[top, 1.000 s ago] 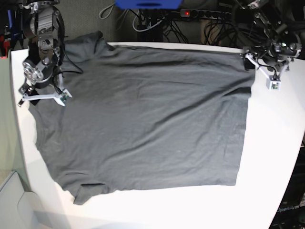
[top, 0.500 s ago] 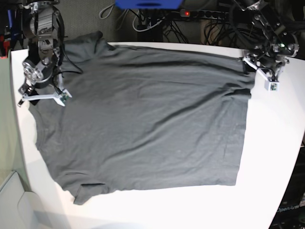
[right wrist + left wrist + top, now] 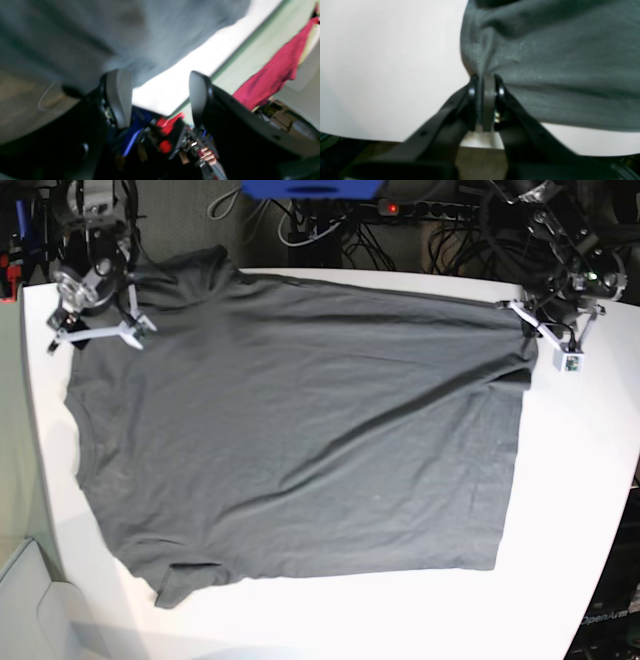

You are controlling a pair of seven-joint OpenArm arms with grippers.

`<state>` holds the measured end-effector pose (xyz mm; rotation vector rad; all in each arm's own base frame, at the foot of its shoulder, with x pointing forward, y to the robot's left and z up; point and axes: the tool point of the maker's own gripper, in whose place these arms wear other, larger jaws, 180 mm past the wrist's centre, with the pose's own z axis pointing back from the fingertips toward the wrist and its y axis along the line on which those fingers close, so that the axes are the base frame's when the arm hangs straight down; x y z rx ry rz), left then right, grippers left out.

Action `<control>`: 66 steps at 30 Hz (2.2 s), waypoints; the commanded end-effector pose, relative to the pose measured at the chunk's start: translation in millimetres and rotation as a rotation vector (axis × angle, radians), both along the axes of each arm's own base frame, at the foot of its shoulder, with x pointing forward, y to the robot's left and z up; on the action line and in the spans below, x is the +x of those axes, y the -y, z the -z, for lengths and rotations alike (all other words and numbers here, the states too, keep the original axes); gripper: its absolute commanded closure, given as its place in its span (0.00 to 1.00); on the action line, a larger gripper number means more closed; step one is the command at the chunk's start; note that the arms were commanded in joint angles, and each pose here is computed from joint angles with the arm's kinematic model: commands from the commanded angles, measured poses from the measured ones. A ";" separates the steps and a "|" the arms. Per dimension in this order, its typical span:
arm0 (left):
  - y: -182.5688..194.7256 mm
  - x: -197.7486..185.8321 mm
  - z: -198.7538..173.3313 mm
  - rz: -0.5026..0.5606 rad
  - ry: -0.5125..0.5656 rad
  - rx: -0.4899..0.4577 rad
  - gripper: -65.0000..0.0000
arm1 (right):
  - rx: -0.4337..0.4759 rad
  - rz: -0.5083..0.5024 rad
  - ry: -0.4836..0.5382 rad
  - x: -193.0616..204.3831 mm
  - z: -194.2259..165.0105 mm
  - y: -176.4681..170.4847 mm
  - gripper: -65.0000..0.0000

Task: Layout the t-shirt on the table in an organized manner, then fold the t-shirt properly
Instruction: 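Grasp the shirt corner with the right gripper and pull it outward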

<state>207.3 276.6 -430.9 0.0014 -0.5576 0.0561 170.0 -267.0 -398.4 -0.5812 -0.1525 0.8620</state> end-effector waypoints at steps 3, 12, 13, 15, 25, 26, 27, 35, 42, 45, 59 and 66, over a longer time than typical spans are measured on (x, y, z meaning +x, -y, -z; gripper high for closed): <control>-4.0 -6.4 3.2 0.000 -0.049 0.021 0.98 | -0.026 -0.001 0.006 -2.4 -5.5 5.9 0.44; -4.2 -3.4 1.8 0.001 -0.043 0.022 0.98 | -0.024 -0.001 -0.019 -12.4 -1.6 5.6 0.44; -4.2 -3.4 1.8 0.001 -0.043 0.022 0.98 | -0.027 -0.004 -0.023 -15.0 -1.8 6.1 0.44; -4.8 -3.4 1.6 0.002 -0.043 0.023 0.98 | -0.027 -0.011 -0.018 -17.4 -5.4 4.6 0.44; -4.2 -3.0 1.6 0.001 -0.043 0.022 0.98 | -0.024 -0.017 -0.040 -31.3 -4.7 1.7 0.44; -4.2 -2.8 1.5 0.001 -0.041 0.022 0.98 | -0.022 -0.020 -0.049 -34.3 -3.4 0.7 0.44; -4.8 -3.0 1.4 0.002 -0.043 0.023 0.98 | -0.021 -0.022 -0.056 -36.6 -2.2 -0.3 0.44; -5.4 -3.4 1.4 0.002 -0.046 0.025 0.98 | 0.010 -0.004 -0.060 -40.5 3.0 -9.5 0.44; -6.0 -2.9 0.9 0.002 -0.043 0.026 0.98 | 0.040 0.009 -0.072 -42.2 12.4 -16.4 0.44; -6.0 -3.3 1.1 0.002 -0.043 0.026 0.98 | 0.045 0.014 -0.068 -37.8 14.5 -16.9 0.44; -6.0 -3.6 1.2 0.002 -0.044 0.026 0.98 | 0.057 0.022 -0.060 -31.2 17.1 -19.7 0.76; -6.4 -3.1 0.9 0.001 -0.043 0.027 0.98 | 0.055 0.019 -0.062 -31.3 17.3 -19.2 1.00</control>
